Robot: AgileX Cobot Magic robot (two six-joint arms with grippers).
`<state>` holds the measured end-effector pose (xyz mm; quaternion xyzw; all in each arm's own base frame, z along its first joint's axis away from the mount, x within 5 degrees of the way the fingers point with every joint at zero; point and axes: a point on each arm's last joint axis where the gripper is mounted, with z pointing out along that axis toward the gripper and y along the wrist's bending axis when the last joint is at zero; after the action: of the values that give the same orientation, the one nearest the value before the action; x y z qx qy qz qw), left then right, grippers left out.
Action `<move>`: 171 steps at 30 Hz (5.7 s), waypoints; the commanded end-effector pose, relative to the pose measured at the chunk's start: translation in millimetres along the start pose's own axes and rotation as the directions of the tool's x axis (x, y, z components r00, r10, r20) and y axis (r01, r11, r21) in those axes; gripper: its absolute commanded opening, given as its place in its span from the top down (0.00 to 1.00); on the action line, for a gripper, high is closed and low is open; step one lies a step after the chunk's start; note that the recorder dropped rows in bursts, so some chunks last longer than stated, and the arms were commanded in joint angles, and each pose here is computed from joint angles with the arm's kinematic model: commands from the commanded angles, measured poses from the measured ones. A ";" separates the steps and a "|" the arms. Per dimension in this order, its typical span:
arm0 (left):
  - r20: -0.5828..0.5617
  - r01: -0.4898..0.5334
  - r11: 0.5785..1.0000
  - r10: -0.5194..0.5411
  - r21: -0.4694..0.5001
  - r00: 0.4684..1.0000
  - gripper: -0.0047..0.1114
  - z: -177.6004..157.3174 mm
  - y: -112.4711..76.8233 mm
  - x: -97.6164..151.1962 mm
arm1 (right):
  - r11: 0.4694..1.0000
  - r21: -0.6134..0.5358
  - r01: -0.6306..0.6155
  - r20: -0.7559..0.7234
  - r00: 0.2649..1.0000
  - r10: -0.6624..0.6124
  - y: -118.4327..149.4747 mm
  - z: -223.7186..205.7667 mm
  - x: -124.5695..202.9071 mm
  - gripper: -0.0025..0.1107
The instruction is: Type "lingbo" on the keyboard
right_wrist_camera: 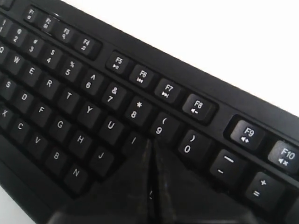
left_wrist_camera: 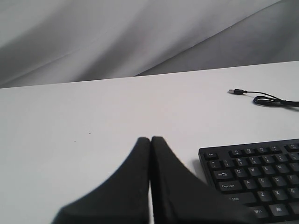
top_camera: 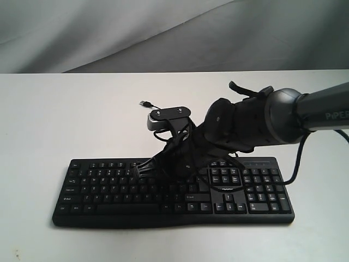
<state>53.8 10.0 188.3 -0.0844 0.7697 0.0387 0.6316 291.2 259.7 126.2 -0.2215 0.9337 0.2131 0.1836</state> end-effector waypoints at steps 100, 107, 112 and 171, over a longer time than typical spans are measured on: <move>0.003 0.012 1.000 -0.012 0.001 1.000 0.96 0.2 -0.1 0.9 | 0.800 0.428 -0.420 0.845 0.500 -0.190 -67.2 -257.8 249.2 0.98; 0.003 0.012 1.000 -0.012 0.001 1.000 0.96 0.2 -0.1 0.9 | 0.789 0.453 -0.415 0.819 0.544 -0.185 -76.5 -238.6 256.9 0.98; 0.003 0.012 1.000 -0.012 0.001 1.000 0.96 0.2 -0.1 0.9 | 0.784 0.491 -0.378 0.783 0.586 -0.208 -76.9 -236.3 258.4 0.98; 0.003 0.012 1.000 -0.012 0.001 1.000 0.96 0.2 -0.1 0.9 | 0.790 0.501 -0.354 0.747 0.637 -0.189 -77.4 -231.7 261.6 0.98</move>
<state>53.8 10.0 188.3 -0.0844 0.7697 0.0387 0.6316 53.7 -1.7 182.8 0.0133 0.7923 -0.0112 0.6099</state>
